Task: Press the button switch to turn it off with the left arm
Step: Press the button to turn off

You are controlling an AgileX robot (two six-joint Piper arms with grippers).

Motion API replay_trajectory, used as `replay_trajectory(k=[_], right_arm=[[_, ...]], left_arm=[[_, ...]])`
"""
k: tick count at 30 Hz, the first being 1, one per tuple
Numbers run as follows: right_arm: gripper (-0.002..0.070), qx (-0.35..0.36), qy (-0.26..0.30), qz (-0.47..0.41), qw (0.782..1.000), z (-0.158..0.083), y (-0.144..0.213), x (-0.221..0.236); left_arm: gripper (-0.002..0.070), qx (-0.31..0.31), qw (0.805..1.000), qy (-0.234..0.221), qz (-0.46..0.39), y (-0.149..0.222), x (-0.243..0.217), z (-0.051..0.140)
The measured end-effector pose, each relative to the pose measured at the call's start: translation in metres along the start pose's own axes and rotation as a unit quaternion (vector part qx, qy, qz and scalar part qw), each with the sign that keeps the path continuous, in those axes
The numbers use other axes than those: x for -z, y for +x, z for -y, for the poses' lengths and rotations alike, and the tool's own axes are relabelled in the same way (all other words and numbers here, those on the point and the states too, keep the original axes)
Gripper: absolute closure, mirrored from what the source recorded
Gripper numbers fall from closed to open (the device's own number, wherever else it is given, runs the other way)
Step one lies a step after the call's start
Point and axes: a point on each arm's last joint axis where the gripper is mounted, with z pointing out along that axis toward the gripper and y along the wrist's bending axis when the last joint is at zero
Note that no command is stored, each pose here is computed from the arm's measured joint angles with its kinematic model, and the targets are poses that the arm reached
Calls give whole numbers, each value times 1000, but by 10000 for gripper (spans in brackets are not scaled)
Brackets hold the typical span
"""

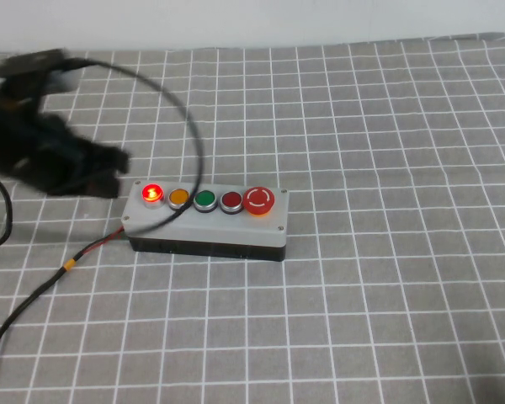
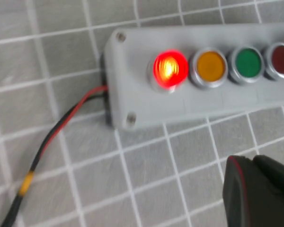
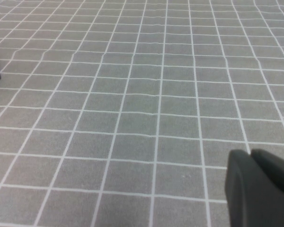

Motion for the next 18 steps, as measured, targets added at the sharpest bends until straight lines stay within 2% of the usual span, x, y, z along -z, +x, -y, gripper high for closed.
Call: replay_trajectory(k=[5, 9, 14, 18], right_arm=[[694, 0, 0, 0, 1000, 0, 0, 0], [694, 0, 0, 0, 1000, 0, 0, 0], [694, 0, 0, 0, 1000, 0, 0, 0], [694, 0, 0, 0, 1000, 0, 0, 0]], left_arm=[[678, -12, 995, 28, -99, -41, -57, -8], [678, -27, 988, 28, -150, -58, -94, -12], [678, -48, 989, 9, -141, -72, -97, -2], [678, -58, 989, -12, -137, -76, -93, -5]])
